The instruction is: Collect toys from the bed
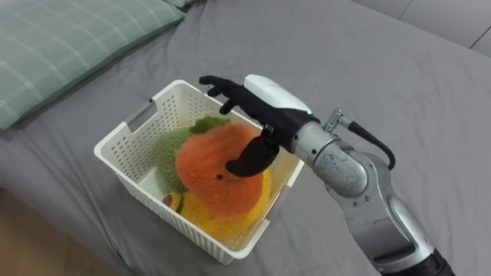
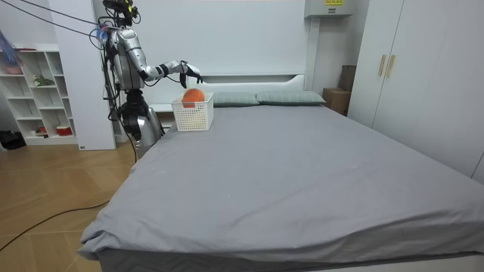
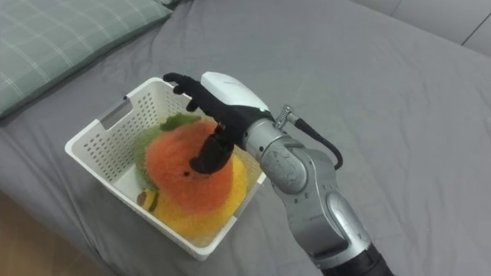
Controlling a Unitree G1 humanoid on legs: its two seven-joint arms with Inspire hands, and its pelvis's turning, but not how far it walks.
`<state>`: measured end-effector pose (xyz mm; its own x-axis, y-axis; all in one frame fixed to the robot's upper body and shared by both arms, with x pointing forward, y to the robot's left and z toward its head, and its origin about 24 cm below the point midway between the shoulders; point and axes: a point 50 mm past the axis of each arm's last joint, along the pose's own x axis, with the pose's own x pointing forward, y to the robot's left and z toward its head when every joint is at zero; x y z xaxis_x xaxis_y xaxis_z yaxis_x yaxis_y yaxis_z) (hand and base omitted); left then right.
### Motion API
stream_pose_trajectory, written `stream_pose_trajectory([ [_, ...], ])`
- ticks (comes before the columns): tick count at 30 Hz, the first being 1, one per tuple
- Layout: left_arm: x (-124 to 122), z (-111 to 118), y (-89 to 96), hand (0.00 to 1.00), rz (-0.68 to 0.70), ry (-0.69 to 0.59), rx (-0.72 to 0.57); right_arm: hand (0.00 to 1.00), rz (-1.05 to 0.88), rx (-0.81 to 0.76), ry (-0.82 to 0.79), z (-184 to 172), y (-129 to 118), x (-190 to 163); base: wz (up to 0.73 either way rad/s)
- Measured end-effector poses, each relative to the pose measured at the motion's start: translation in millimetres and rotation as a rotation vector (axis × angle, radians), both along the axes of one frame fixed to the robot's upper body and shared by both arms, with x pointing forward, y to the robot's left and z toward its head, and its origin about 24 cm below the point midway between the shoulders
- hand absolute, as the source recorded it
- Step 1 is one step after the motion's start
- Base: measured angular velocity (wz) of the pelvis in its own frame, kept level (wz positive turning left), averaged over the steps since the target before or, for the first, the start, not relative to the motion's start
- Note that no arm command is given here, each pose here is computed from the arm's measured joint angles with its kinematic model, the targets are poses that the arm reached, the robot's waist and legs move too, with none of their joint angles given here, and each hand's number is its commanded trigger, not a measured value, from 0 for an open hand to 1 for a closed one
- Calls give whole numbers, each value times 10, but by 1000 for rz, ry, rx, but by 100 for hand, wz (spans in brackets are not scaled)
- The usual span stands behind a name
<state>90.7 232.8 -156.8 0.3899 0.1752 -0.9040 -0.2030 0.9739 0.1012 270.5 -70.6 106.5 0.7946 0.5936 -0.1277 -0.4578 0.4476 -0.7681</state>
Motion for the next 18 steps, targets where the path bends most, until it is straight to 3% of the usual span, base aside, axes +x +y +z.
stream_pose_trajectory([
  [18, 32, 21, 54, 0, -19, -4, 18, 0, 30, -20, 6, -32, 57, -34, 0],
])
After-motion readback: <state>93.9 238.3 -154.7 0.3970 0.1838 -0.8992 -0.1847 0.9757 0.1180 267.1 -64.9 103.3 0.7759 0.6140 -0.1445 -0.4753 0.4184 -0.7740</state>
